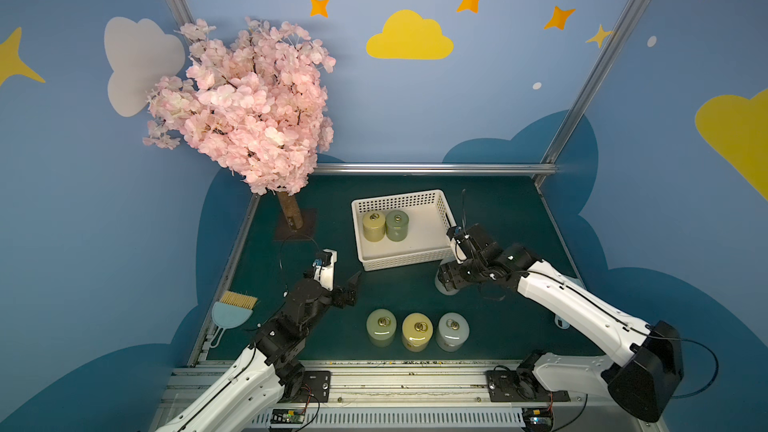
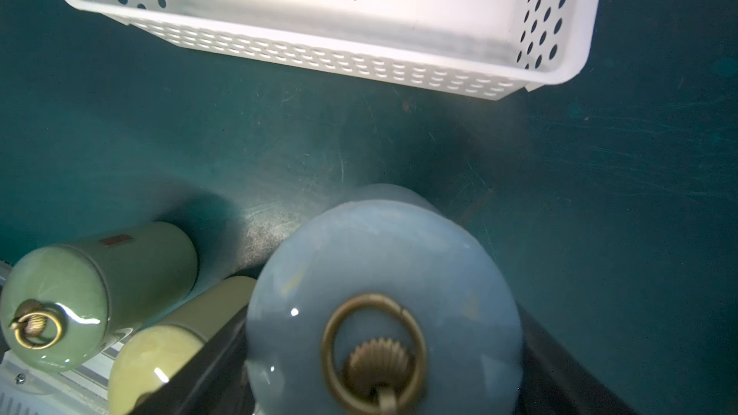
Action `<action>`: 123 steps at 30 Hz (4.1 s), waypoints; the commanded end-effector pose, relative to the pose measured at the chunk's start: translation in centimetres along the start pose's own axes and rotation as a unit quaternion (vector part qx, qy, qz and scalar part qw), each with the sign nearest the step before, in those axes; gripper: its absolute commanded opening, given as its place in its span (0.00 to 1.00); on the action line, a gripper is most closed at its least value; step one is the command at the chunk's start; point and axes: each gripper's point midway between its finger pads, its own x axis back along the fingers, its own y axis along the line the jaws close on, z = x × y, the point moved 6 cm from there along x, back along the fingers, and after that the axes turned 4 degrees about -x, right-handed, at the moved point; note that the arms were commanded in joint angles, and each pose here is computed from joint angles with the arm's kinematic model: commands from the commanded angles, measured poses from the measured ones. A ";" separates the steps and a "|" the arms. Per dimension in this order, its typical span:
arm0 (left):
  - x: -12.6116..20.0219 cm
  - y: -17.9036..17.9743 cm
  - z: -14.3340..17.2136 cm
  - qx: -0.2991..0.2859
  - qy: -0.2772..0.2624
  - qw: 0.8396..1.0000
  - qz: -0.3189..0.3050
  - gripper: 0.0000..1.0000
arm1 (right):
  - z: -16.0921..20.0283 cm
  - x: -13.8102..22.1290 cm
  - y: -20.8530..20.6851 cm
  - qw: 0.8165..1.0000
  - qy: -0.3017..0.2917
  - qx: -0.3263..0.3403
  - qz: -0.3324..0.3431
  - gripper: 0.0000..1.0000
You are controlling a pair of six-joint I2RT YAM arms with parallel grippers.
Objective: Take the tea canister out of the basket
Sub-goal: Place the tea canister at the center of the board, then pick up the tea canister from the basket.
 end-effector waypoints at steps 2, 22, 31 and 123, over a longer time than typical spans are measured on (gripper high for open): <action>-0.1 0.2 0.2 -0.003 -0.004 1.000 -0.004 1.00 | -1.2 1.0 0.7 0.998 -0.060 -0.021 -0.020 0.62; -0.1 0.3 0.3 -0.004 -0.003 1.000 -0.007 1.00 | 1.3 -2.3 0.5 0.999 -0.032 -0.036 0.005 0.62; -0.2 0.2 0.3 -0.003 -0.004 1.000 -0.006 1.00 | 2.2 -3.1 0.4 0.999 -0.021 -0.042 0.003 0.62; -9.6 -2.6 -8.2 -0.024 0.200 0.979 0.036 1.00 | 1.4 -0.4 -4.0 0.988 -0.155 0.014 0.017 0.98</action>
